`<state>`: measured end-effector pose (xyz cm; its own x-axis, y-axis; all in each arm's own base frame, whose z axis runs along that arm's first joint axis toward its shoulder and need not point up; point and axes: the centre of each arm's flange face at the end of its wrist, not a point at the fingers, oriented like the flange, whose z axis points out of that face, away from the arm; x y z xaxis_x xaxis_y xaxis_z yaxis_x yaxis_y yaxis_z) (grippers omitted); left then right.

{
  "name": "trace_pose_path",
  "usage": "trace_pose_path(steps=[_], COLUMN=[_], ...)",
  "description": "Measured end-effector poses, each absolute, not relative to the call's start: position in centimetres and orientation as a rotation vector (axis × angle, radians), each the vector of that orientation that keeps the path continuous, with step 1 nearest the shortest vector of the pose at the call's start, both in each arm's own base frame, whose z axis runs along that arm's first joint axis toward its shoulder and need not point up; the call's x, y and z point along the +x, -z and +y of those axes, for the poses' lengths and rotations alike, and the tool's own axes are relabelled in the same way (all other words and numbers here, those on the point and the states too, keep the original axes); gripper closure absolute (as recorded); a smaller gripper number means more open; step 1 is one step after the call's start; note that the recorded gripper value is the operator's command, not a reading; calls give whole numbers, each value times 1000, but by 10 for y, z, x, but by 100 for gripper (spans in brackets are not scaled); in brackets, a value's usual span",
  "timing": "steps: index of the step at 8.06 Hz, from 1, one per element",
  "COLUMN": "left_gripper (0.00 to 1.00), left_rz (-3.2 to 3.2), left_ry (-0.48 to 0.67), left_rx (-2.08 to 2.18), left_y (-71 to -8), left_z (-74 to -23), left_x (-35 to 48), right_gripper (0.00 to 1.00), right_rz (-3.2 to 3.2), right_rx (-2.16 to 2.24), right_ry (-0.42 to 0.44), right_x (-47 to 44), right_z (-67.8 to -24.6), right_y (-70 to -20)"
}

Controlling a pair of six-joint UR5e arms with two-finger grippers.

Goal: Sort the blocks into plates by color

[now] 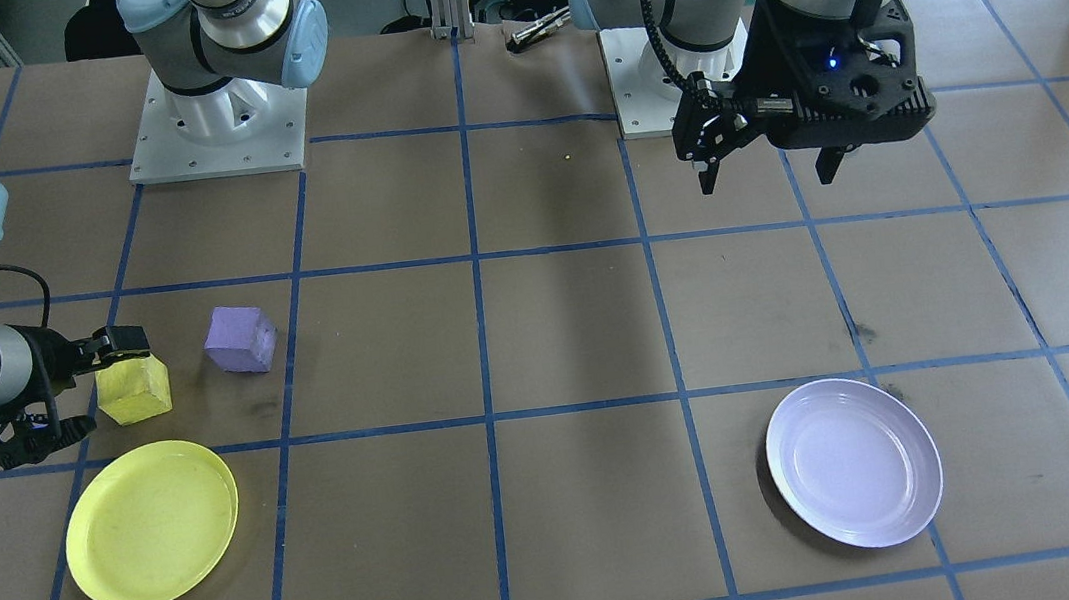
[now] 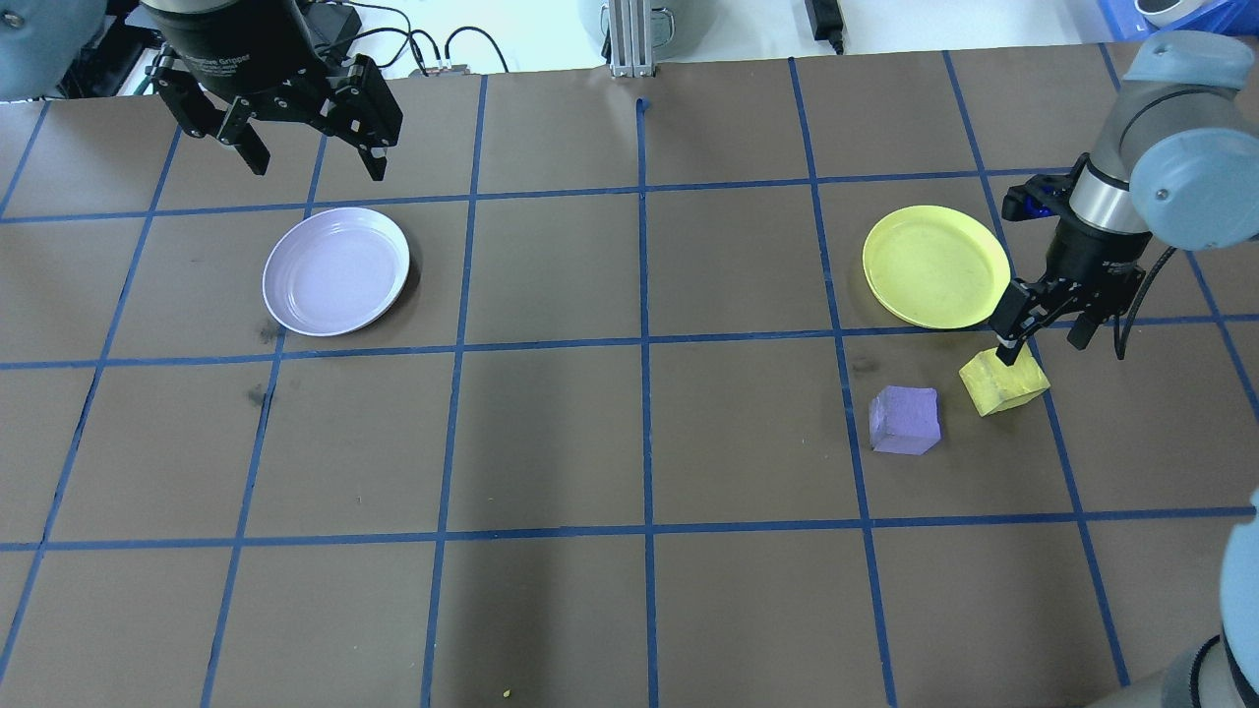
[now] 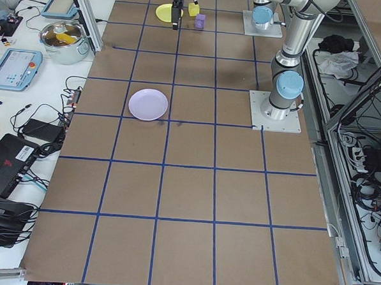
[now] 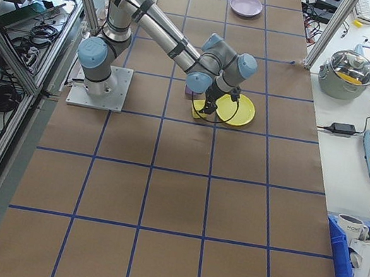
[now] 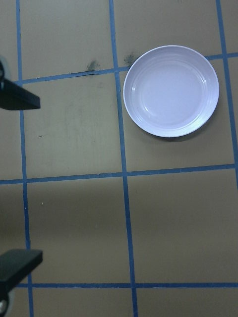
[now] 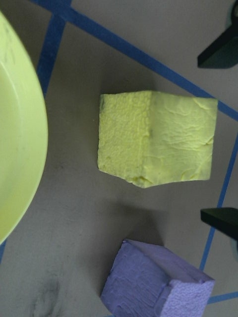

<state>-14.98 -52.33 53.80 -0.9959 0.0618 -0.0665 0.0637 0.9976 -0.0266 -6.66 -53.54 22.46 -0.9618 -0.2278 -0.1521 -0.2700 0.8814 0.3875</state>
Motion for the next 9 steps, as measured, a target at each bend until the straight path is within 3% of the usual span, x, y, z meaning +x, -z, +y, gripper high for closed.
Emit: trace_pose_path(steps=[2,3,4,5,9], left_gripper=[0,0,0,0,0], left_rz=[3161,3194,3209,3210,3173], left_ry=[6,2,4,-2,-23], left_rx=[85,78,75,75,66], left_y=[-538,-541,-542,-540,-535], left_z=[-517,-514,-513,-514,-516], left_x=[-154,-155,-156,-156,-153], right_gripper=[0,13,68,99,100], right_rz=[2915,2901,2890,2889,2918], right_rx=[-393,-390,-389,-386,-372], right_ry=[-682,-705,-723,-720,-656], right_x=[-67,-67,-67,-67,-69], right_z=[-537,-537,-538,-539,-548], right_y=[-202,-192,-184,-178,-189])
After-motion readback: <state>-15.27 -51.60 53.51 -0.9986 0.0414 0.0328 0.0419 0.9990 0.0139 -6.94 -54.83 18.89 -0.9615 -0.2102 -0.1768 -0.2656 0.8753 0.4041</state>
